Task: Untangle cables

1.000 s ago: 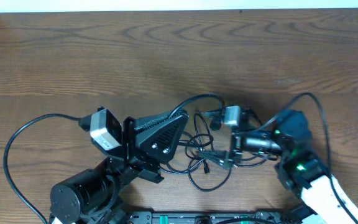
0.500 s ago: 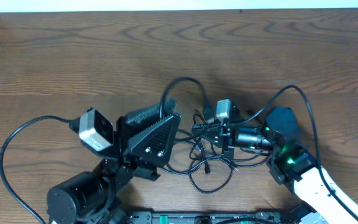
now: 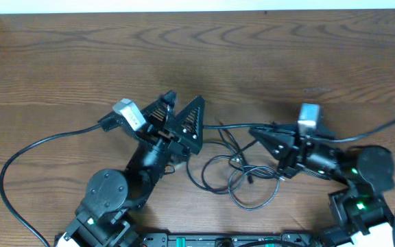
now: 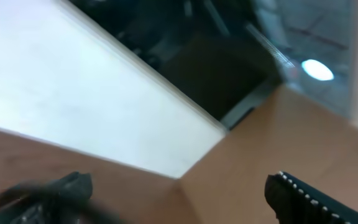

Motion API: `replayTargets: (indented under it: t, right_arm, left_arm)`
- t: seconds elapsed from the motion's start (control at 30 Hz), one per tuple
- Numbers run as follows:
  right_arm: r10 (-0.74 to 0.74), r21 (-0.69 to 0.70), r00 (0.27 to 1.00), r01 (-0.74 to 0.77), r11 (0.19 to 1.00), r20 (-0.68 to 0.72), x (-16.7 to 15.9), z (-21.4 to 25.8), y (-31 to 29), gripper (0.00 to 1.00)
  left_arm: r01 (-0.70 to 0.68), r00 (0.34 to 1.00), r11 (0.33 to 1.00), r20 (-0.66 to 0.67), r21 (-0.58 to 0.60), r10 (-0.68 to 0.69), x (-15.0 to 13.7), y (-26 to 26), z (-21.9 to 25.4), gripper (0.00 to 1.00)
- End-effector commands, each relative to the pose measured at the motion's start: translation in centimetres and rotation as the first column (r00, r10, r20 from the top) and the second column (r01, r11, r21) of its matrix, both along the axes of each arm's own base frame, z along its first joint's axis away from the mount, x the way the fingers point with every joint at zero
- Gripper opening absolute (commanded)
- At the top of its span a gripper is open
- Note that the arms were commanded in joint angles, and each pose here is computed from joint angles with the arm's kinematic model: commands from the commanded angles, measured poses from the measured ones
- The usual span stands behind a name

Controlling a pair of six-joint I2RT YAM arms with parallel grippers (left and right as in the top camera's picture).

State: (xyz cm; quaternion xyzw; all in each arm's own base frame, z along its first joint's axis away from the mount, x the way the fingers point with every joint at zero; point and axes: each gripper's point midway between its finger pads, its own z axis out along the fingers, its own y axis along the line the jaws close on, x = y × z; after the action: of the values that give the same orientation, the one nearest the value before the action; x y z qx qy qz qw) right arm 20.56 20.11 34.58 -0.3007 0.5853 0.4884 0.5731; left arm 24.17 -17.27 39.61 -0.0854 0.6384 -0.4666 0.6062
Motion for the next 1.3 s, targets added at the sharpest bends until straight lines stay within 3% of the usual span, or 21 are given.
replayTargets:
  t: [0.0, 0.27, 0.5, 0.73, 1.03, 1.13, 1.27]
  right_arm:
    - [-0.073, 0.076, 0.997, 0.071, 0.995, 0.029, -0.2, 3.7, -1.8, 0.01]
    - [-0.239, 0.194, 0.948, 0.199, 0.961, 0.209, -0.5, 11.4, -4.7, 0.01]
    - [-0.48, 0.372, 0.844, 0.376, 0.849, 0.242, -0.4, 18.0, -8.6, 0.01]
    - [-0.665, 0.572, 0.71, 0.453, 0.683, 0.231, -2.1, 23.8, -12.9, 0.01]
    - [-0.82, 0.822, 0.545, 0.376, 0.427, 0.177, -6.0, 30.5, -18.4, 0.01]
    - [-0.835, 0.829, 0.522, 0.379, 0.411, 0.176, -5.5, 32.2, -18.6, 0.01]
    - [-0.828, 0.786, 0.523, 0.418, 0.455, 0.201, -3.1, 34.7, -17.4, 0.01]
  left_arm:
    - [-0.063, 0.997, 0.997, -0.047, 0.04, 0.065, 0.4, 1.1, -1.0, 0.94]
    - [0.068, 0.968, 0.971, -0.252, 0.229, -0.009, -0.6, -0.4, -7.9, 0.94]
    - [0.15, 0.915, 0.936, -0.403, 0.319, -0.01, -1.9, -0.2, -12.5, 0.94]
    - [0.23, 0.845, 0.888, -0.534, 0.398, 0.02, -3.8, 0.8, -16.7, 0.94]
    - [0.339, 0.798, 0.865, -0.599, 0.37, -0.056, -5.5, -0.1, -17.9, 0.94]
    - [0.363, 0.79, 0.861, -0.608, 0.357, -0.081, -5.8, -0.4, -17.9, 0.94]
    - [0.375, 0.784, 0.858, -0.614, 0.352, -0.091, -6.0, -0.6, -18.0, 0.94]
